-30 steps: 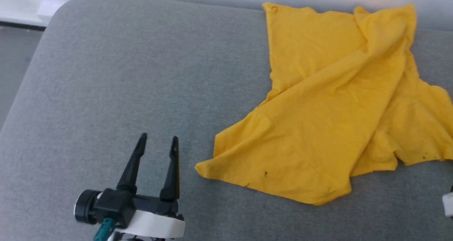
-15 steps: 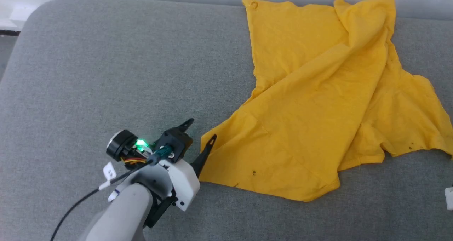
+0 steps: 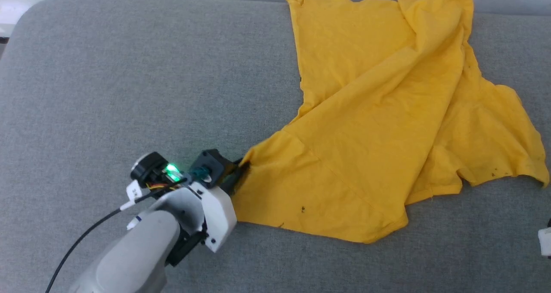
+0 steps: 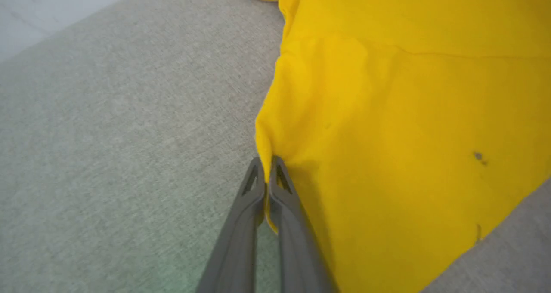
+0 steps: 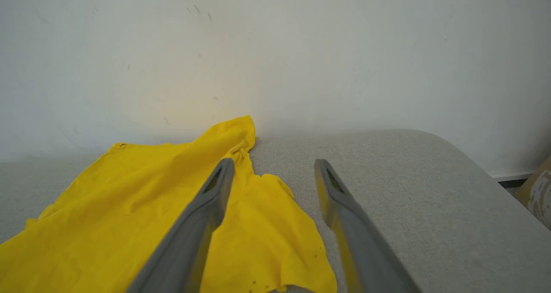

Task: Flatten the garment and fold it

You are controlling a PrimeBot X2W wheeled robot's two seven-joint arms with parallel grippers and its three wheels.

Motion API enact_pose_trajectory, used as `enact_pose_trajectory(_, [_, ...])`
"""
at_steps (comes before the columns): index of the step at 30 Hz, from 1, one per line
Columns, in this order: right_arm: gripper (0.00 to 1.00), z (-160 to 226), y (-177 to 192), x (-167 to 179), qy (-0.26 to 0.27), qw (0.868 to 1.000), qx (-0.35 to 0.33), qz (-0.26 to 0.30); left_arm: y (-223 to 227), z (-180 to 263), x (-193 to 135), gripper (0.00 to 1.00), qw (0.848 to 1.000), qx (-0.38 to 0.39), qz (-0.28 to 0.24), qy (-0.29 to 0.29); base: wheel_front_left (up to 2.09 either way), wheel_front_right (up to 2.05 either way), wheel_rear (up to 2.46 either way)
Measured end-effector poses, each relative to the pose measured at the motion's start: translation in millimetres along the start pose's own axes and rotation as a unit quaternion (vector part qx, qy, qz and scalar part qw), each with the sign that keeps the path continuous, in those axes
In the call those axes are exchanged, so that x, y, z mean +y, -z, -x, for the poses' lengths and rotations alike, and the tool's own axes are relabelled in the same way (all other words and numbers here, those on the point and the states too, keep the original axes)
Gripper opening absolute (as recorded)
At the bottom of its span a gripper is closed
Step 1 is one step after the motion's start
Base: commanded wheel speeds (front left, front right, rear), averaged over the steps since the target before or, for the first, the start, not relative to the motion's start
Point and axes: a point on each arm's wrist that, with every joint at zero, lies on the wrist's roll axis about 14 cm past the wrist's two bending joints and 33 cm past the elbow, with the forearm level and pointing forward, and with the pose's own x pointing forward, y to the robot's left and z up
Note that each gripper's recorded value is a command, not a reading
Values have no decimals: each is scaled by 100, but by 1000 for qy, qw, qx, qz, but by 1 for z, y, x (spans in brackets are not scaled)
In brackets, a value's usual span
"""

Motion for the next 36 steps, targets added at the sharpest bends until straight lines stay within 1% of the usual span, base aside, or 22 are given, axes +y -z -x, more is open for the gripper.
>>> enact_pose_trajectory(4, [100,0,0,0,0,1000,0,-3,-14,-2,21,0,998,-39,12,-45,0,0,0])
enact_pose_trajectory(7, [100,-1,2,0,-1,1000,3,-3,-28,-1,46,0,994,-68,6,-88,0,0,0])
enact_pose_trajectory(9, [100,-3,5,1,-2,1000,7,-3,-31,-2,58,0,992,-74,1,-106,0,0,0])
enact_pose_trajectory(10, [100,-4,7,2,-3,1000,10,-3,-30,-2,62,15,991,-74,4,-112,0,0,0])
enact_pose_trajectory(11, [100,-4,9,4,-5,1000,14,-3,-27,-4,64,76,991,-70,6,-115,0,0,0])
enact_pose_trajectory(12, [100,-5,11,5,-7,1000,16,-4,-23,-5,65,100,991,-66,8,-117,0,0,0])
enact_pose_trajectory(16, [100,-7,15,10,-14,1000,21,-6,-18,-7,72,100,988,-70,28,-138,0,0,0])
enact_pose_trajectory(21, [100,-5,13,10,-15,1000,18,-10,-38,10,88,100,972,-126,70,-187,0,0,0])
enact_pose_trajectory(24, [100,-3,8,11,-15,1000,13,-14,-45,27,88,100,965,-143,90,-200,0,0,0])
enact_pose_trajectory(30, [100,-3,5,20,-30,999,9,-22,-30,46,66,100,978,-78,95,-169,0,0,0])
enact_pose_trajectory(32, [100,-3,7,23,-33,999,13,-23,-23,47,61,100,981,-53,93,-160,0,0,0])
enact_pose_trajectory(36, [100,-3,12,25,-37,999,21,-25,-2,40,49,100,984,8,108,-138,0,0,0])
